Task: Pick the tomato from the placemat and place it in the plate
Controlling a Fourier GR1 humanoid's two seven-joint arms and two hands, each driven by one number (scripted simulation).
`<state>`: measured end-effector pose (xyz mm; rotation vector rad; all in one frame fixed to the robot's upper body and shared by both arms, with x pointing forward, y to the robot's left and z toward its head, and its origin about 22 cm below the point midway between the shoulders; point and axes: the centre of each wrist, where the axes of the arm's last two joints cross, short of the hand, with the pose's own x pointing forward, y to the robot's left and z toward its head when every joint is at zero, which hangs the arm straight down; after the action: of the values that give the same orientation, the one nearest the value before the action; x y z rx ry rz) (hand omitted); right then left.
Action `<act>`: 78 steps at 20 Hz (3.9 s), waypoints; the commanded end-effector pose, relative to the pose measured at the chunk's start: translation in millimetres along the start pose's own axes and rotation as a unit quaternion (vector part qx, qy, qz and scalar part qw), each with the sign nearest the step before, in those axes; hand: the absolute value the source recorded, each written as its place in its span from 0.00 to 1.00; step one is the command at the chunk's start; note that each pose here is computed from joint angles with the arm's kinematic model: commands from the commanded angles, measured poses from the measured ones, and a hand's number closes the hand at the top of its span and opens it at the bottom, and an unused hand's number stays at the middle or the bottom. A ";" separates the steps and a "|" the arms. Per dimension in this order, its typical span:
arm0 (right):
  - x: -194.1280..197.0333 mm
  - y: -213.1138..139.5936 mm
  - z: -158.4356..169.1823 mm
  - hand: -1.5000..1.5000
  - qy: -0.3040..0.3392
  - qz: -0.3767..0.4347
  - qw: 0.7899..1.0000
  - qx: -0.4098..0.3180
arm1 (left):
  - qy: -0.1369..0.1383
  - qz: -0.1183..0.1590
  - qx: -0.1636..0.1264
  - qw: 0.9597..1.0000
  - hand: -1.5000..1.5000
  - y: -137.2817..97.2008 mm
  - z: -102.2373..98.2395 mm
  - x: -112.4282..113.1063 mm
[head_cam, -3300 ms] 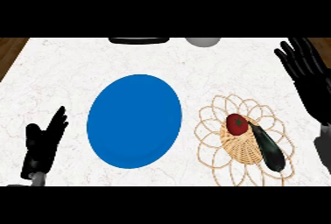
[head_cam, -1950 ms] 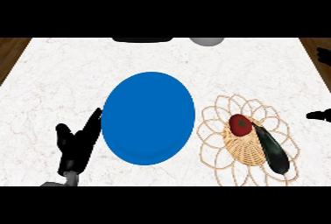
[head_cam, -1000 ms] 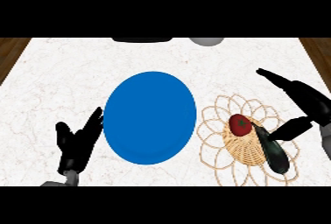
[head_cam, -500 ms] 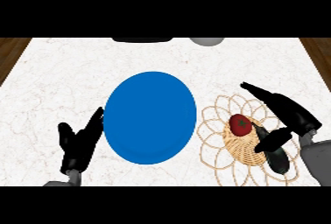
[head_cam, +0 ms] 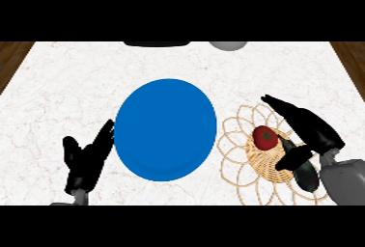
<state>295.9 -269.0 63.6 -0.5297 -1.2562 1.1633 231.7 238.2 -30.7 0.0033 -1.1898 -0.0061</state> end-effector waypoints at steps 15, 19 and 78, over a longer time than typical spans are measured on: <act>-27.9 52.1 -32.6 1.00 -0.017 0.089 0.994 0.064 | 0.000 0.002 0.002 1.000 0.50 8.5 -6.6 -7.9; -15.3 49.3 -32.1 1.00 -0.023 0.087 0.995 0.037 | -0.004 -0.009 0.005 1.000 0.50 0.5 -1.4 -14.2; 185.7 107.7 -85.2 1.00 0.160 -0.173 0.850 -0.470 | -0.009 -0.003 -0.022 1.000 0.50 -2.2 -10.8 6.8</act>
<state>298.2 -29.9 39.4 -1.1615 -1.7728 0.2052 242.6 231.1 -28.7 -0.0286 -1.2077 -0.0412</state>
